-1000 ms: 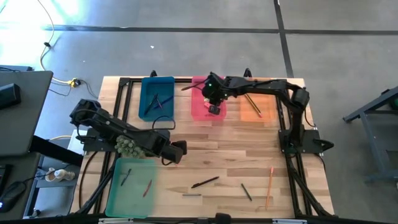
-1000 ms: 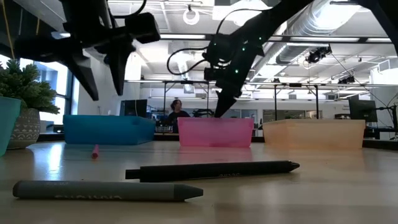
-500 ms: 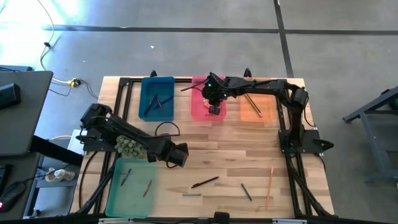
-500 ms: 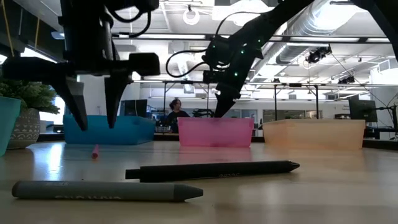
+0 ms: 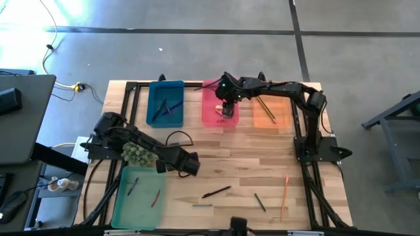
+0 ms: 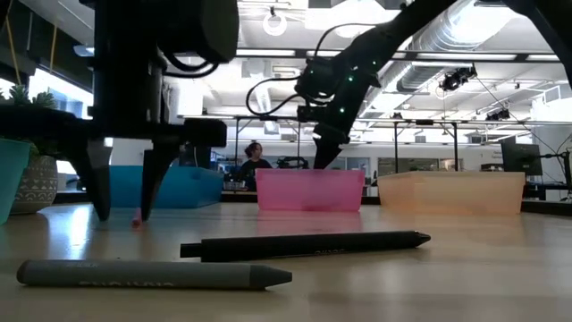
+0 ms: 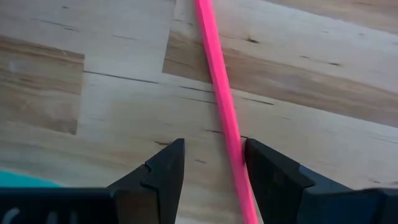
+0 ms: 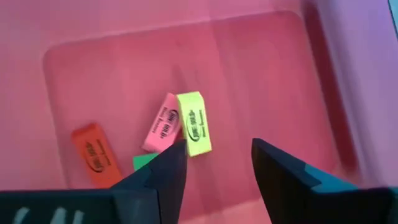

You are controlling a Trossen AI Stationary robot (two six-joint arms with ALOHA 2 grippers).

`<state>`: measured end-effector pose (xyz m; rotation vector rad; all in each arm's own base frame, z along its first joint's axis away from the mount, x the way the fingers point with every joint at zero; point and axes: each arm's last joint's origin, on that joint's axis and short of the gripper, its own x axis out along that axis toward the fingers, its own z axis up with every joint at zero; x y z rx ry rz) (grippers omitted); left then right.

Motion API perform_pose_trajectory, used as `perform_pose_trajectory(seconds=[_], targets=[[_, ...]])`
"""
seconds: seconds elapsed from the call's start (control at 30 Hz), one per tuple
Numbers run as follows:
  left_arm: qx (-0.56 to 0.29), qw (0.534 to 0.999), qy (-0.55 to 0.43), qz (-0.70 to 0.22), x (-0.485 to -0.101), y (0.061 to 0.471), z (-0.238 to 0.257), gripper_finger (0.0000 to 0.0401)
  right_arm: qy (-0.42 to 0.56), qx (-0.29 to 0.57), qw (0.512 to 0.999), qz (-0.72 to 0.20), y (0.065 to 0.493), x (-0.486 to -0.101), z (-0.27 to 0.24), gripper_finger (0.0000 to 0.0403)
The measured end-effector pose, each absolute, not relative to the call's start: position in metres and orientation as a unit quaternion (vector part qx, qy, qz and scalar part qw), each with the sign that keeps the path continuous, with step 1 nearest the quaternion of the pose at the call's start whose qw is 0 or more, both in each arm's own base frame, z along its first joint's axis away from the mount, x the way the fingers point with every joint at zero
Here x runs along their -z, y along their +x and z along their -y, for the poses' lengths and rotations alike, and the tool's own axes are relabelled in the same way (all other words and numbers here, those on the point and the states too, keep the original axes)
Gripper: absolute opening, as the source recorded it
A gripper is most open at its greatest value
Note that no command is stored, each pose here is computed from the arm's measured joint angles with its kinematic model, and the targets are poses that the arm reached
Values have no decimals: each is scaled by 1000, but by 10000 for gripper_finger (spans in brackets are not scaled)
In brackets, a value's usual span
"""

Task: Sort crayons/erasers/pens/pencils in bins
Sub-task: Put the pink pencil into the orange bin

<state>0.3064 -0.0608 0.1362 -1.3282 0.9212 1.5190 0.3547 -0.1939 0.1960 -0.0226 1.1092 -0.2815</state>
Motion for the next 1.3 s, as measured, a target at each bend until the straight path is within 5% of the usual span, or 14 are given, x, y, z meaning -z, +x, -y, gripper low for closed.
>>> perform_pose_trajectory(seconds=[0.23,0.93,1.3], targets=[[-621,436,-525,-386,-126,308,62,144,2,140,831,-539,348,-196,201,174],[-591,471,-479,-448,-125,306,62,12,66,225,803,-548,296,-273,280,174],[-558,500,-481,-456,-133,306,62,2,204,182,829,-488,251,-292,314,173]])
